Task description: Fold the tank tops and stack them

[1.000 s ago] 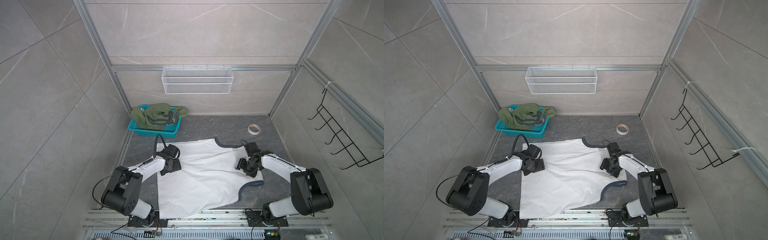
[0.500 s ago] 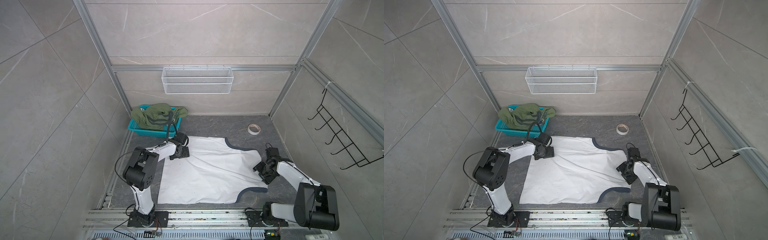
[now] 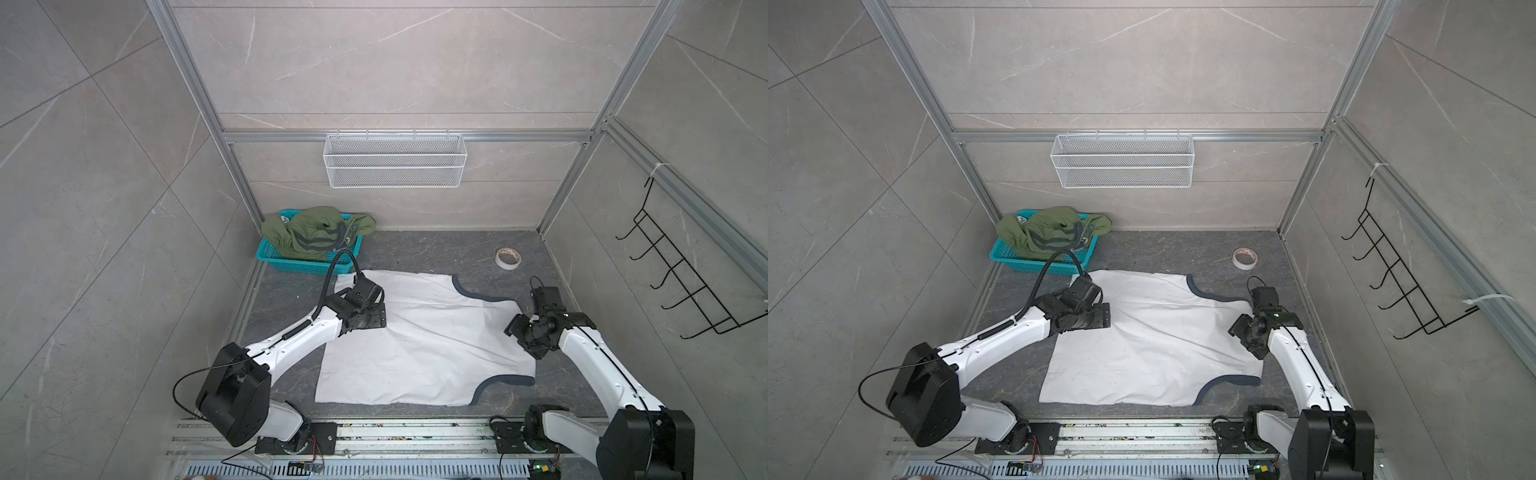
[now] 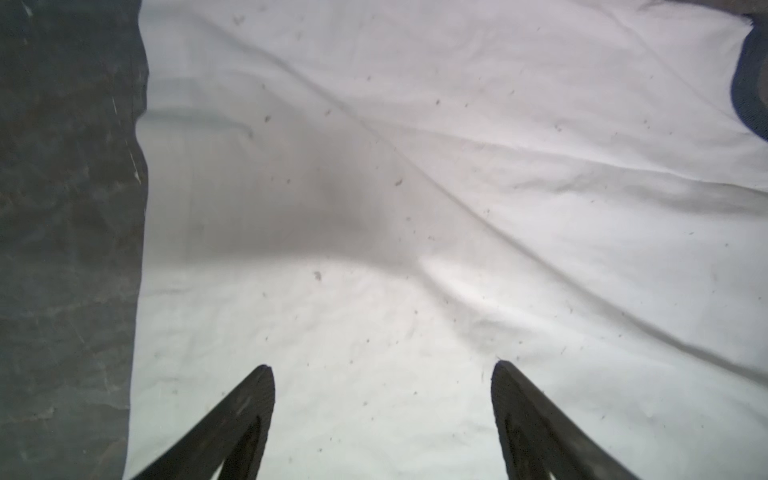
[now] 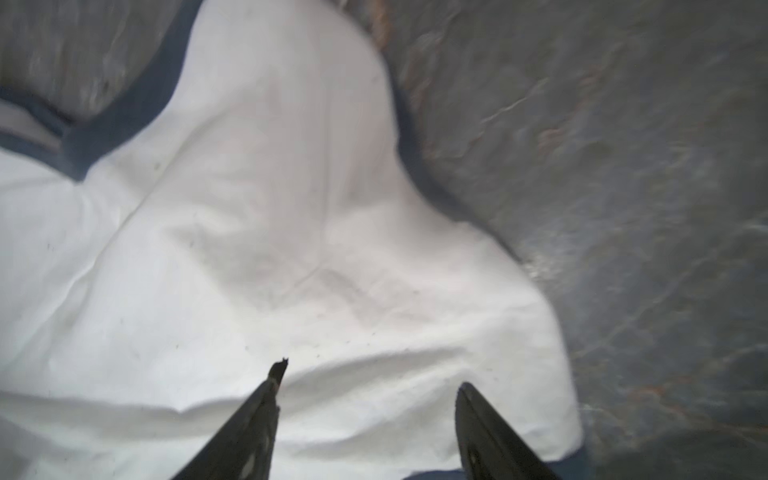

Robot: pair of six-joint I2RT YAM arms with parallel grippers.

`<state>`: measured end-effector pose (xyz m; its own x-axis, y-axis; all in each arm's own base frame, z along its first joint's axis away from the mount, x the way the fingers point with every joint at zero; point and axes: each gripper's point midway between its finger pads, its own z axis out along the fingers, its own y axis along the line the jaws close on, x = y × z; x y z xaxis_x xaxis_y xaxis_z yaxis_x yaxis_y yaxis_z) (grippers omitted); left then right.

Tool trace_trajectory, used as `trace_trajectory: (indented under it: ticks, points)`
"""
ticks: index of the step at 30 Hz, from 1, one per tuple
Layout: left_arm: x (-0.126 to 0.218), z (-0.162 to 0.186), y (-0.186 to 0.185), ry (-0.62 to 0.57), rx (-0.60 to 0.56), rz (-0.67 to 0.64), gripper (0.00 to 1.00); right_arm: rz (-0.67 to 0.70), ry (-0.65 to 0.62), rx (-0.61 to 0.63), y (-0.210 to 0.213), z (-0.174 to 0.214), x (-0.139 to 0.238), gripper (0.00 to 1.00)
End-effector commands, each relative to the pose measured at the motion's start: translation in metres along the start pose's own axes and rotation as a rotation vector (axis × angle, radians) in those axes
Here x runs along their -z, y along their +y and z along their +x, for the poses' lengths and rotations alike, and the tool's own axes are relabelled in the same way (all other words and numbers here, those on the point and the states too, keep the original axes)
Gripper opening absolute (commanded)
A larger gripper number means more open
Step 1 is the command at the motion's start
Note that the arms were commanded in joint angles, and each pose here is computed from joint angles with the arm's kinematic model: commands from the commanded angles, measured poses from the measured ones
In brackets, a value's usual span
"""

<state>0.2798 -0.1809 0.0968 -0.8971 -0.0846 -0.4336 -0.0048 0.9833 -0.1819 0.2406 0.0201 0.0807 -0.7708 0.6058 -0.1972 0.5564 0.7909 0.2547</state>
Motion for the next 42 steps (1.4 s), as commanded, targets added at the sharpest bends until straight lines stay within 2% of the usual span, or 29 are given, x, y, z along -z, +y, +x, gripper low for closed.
trace_trajectory:
  ticks: [1,4,7,11,14,19,24,28,33,37,39,42]
  points:
    - [-0.014,0.027,0.013,0.060,0.081,-0.001,0.84,-0.114,0.061,0.129,0.043,0.012,-0.009,0.69]
    - [-0.011,0.011,0.019,0.027,0.090,-0.006,0.84,-0.178,0.063,0.208,0.081,-0.001,-0.009,0.69]
    - [0.000,-0.035,0.009,-0.053,0.063,-0.004,0.84,-0.225,0.037,0.255,0.115,-0.025,-0.011,0.68]
    - [0.004,-0.095,0.005,-0.148,0.014,-0.114,0.83,-0.248,0.030,0.287,0.150,-0.053,-0.022,0.65]
    - [-0.012,-0.105,-0.002,-0.151,0.016,-0.090,0.83,-0.232,0.039,0.326,0.173,-0.059,-0.036,0.63]
    - [-0.045,-0.074,-0.003,-0.047,0.050,-0.059,0.82,-0.225,0.079,0.368,0.199,-0.052,-0.062,0.63]
    - [-0.056,-0.027,0.002,0.032,0.084,-0.054,0.82,-0.195,0.085,0.388,0.208,-0.058,-0.082,0.62]
    - [-0.055,0.019,0.004,0.083,0.106,-0.077,0.82,-0.173,0.098,0.404,0.210,-0.060,-0.093,0.59]
    - [-0.047,0.070,0.020,0.114,0.138,-0.145,0.83,-0.151,0.162,0.422,0.202,-0.038,-0.101,0.58]
    - [-0.037,0.097,0.034,0.123,0.150,-0.194,0.83,-0.098,0.168,0.411,0.186,-0.033,-0.113,0.60]
    - [-0.030,0.111,0.045,0.123,0.151,-0.234,0.83,-0.030,0.160,0.405,0.174,-0.039,-0.122,0.60]
    - [-0.028,0.128,0.052,0.139,0.149,-0.233,0.83,0.026,0.159,0.393,0.161,-0.043,-0.130,0.60]
